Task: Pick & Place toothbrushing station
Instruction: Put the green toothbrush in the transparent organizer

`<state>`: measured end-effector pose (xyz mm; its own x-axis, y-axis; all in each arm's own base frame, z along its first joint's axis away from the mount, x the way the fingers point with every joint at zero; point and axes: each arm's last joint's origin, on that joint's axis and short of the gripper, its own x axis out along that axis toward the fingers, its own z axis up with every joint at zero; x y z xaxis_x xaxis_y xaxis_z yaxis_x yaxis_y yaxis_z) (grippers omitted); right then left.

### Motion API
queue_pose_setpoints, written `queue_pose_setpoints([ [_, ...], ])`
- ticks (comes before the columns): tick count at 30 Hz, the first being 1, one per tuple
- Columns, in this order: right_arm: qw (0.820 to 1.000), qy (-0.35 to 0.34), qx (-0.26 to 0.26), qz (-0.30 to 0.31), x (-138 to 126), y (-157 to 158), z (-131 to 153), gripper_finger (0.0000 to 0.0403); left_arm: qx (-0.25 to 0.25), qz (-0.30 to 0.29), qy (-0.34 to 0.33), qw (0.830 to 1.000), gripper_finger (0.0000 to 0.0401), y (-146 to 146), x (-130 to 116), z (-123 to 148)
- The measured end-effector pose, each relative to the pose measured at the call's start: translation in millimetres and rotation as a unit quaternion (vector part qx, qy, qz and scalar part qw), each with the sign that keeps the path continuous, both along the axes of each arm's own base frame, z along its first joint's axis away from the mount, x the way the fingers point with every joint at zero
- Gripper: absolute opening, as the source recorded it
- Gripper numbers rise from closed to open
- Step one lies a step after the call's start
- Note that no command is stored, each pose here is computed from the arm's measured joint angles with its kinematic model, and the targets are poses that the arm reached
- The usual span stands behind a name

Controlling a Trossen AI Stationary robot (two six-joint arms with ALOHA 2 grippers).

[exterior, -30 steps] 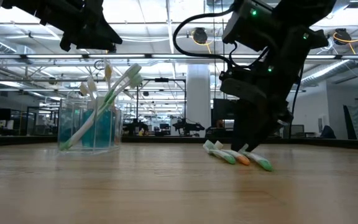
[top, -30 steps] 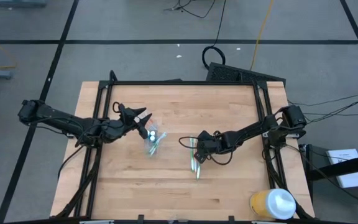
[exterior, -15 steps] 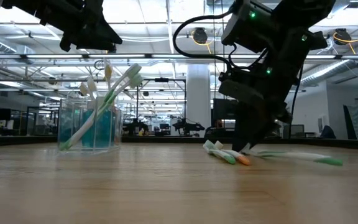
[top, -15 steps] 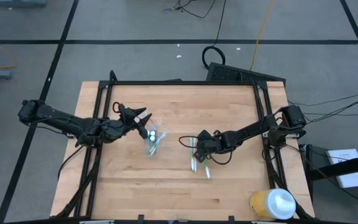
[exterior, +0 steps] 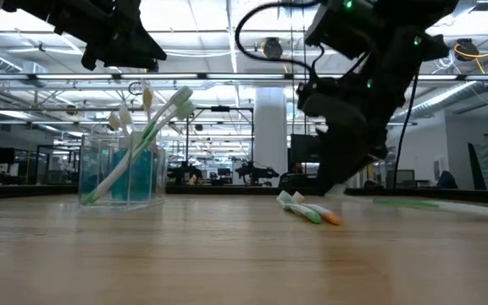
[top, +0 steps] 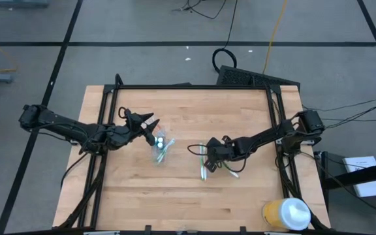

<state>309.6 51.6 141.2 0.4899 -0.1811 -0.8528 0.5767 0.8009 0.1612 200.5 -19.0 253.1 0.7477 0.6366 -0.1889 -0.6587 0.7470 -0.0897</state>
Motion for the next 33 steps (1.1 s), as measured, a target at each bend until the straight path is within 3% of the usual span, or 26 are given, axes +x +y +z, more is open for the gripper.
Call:
queue_pose_setpoints([
  [8, 0.998, -0.039, -0.047, 0.035, -6, -2, 31, 0.0056, 0.002, 0.000, 0.002, 1.000, 0.0191, 0, 0, 0],
  [11, 0.994, -0.040, -0.089, 0.051, -7, -1, 34, 0.0071, 0.002, 0.000, 0.002, 1.000, 0.0191, 0, 0, 0],
  [14, 0.992, -0.030, -0.097, 0.076, -6, -1, 30, 0.0075, 0.002, 0.000, 0.002, 1.000, 0.0191, 0, 0, 0],
  [21, 0.988, -0.047, -0.093, 0.116, 8, 3, 17, 0.0046, 0.002, 0.000, 0.002, 1.000, 0.0191, 0, 0, 0],
  [27, 0.986, -0.028, -0.095, 0.131, 4, 2, 16, 0.0026, 0.002, 0.000, 0.002, 1.000, 0.0191, 0, 0, 0],
  [33, 0.979, -0.025, -0.111, 0.171, 3, 10, 17, 0.0092, 0.002, 0.000, 0.005, 1.000, 0.0191, 0, 0, -1],
])
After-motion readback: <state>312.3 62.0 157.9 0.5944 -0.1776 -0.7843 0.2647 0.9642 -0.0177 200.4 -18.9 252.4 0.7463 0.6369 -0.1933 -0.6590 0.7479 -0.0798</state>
